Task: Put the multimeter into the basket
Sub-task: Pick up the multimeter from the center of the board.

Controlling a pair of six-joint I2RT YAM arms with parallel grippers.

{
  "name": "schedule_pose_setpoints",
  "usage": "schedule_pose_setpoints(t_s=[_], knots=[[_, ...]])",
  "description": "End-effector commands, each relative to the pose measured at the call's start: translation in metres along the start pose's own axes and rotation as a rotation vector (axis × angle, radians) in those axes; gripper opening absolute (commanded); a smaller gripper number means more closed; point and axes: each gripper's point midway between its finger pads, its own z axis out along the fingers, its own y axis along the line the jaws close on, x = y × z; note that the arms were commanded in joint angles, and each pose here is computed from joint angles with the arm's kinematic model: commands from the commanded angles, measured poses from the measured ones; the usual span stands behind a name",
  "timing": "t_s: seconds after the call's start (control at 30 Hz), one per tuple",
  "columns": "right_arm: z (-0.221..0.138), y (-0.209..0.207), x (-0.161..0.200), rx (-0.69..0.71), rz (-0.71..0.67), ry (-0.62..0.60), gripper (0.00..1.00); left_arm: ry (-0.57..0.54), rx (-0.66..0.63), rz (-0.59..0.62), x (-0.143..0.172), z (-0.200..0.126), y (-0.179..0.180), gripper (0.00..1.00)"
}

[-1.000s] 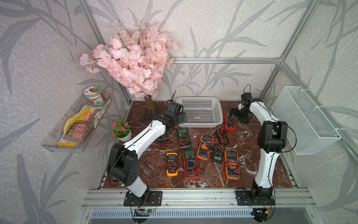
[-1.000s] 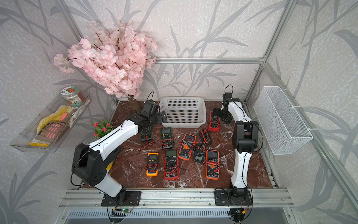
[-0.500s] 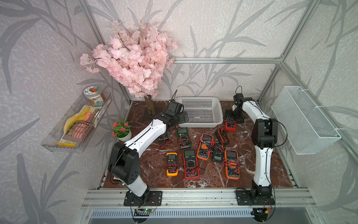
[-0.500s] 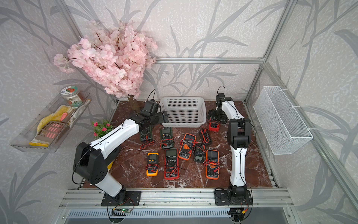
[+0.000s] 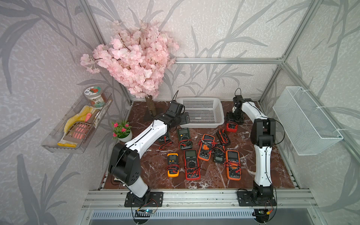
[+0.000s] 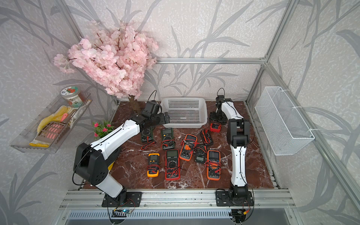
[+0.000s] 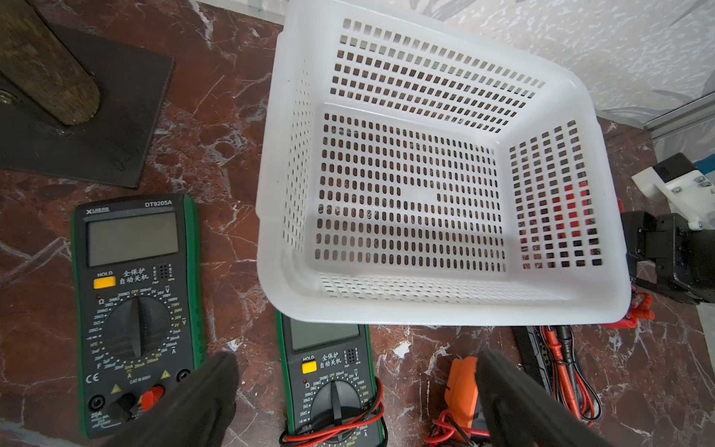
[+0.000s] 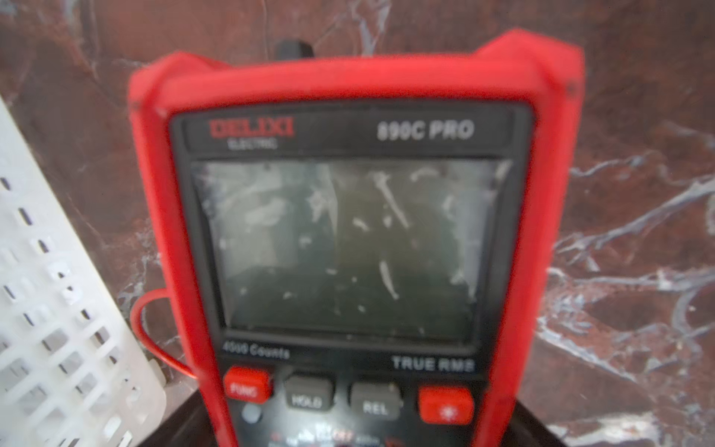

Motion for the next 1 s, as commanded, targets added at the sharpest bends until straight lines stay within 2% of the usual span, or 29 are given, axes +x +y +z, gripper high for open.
schedule_pose_setpoints(t_s=[0.0, 0.1, 0.37, 0.5, 0.63, 0.8, 0.97], knots=[[-0.034, -0.016, 0.007, 0.048, 0.009, -0.027, 0.54, 0.003, 0.005, -0.002, 0.003, -0.009, 0.000, 1.00], [-0.055, -0.027, 0.004, 0.059, 0.045, -0.078, 0.51, 0.002, 0.008, -0.003, 0.002, -0.009, -0.001, 1.00], [-0.120, -0.053, -0.008, 0.104, 0.117, -0.249, 0.50, -0.009, 0.013, -0.009, -0.004, -0.014, -0.004, 1.00], [-0.157, -0.050, -0.014, 0.080, 0.138, -0.343, 0.50, -0.012, 0.008, -0.004, -0.007, -0.017, -0.004, 1.00], [-0.186, -0.029, -0.019, -0.029, 0.139, -0.412, 0.50, -0.034, -0.009, -0.006, -0.012, -0.019, -0.001, 1.00], [-0.217, 0.018, -0.026, -0.118, 0.060, -0.499, 0.51, -0.057, -0.023, 0.005, -0.019, -0.020, 0.000, 1.00], [-0.224, 0.072, -0.028, -0.174, -0.037, -0.510, 0.51, -0.054, -0.039, 0.014, -0.023, -0.018, -0.001, 1.00]])
